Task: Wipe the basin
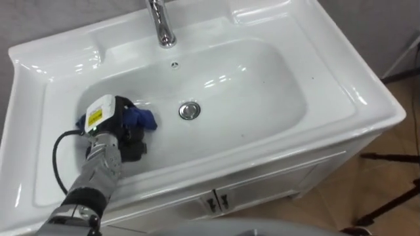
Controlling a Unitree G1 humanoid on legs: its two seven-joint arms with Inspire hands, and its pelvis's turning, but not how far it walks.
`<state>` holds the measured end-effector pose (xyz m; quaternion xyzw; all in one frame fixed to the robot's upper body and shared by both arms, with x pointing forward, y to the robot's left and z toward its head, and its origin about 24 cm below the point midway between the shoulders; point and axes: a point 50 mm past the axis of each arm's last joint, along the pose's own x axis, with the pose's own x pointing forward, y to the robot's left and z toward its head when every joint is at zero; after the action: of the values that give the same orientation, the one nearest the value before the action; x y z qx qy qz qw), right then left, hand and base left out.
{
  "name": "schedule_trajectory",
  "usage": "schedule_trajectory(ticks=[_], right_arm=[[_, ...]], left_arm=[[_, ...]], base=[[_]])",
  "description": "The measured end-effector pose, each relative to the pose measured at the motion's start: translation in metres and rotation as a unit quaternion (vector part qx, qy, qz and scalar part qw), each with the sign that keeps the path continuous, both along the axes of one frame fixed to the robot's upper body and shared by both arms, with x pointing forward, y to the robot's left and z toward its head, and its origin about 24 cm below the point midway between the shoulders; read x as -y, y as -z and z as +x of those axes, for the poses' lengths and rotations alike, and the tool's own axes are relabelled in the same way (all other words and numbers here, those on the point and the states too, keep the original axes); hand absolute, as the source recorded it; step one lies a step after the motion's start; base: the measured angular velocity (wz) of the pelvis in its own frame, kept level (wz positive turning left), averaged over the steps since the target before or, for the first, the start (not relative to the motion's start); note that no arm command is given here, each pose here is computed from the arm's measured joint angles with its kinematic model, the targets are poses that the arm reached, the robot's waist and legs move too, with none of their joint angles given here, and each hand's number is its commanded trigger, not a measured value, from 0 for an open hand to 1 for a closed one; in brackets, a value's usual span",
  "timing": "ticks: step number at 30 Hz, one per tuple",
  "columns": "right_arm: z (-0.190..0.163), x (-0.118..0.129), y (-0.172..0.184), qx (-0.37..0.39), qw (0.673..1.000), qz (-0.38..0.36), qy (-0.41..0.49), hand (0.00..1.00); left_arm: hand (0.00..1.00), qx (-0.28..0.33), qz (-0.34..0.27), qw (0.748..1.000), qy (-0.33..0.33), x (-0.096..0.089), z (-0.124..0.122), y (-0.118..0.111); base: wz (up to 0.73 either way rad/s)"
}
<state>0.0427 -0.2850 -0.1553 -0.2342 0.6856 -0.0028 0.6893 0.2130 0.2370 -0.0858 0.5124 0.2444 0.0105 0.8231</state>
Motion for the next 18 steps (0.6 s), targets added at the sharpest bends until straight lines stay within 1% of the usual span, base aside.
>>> schedule_trajectory(ticks=[4, 12, 16, 18], right_arm=[[0.0035, -0.0006, -0.0001, 0.01, 1.0, 0.003, 0.0, 0.0], [0.0061, -0.0027, 0.0003, 0.023, 1.0, 0.01, 0.01, 0.0], [0.005, -0.005, 0.0012, 0.024, 0.999, 0.014, 0.016, 0.0], [-0.0011, -0.0071, 0.0026, 0.018, 0.999, 0.019, 0.026, 0.0]], left_arm=[[1.0, -0.003, 0.001, 1.0, 0.007, 0.0012, -0.0006, 0.0002], [1.0, -0.019, 0.019, 0.999, 0.022, 0.0038, -0.0067, 0.0057], [1.0, -0.018, 0.021, 0.999, 0.017, 0.0057, -0.0049, 0.0049], [1.0, -0.024, 0.027, 0.999, 0.018, 0.0062, -0.0057, 0.0059]], base=[[0.14], [0.0], [0.02], [0.0]])
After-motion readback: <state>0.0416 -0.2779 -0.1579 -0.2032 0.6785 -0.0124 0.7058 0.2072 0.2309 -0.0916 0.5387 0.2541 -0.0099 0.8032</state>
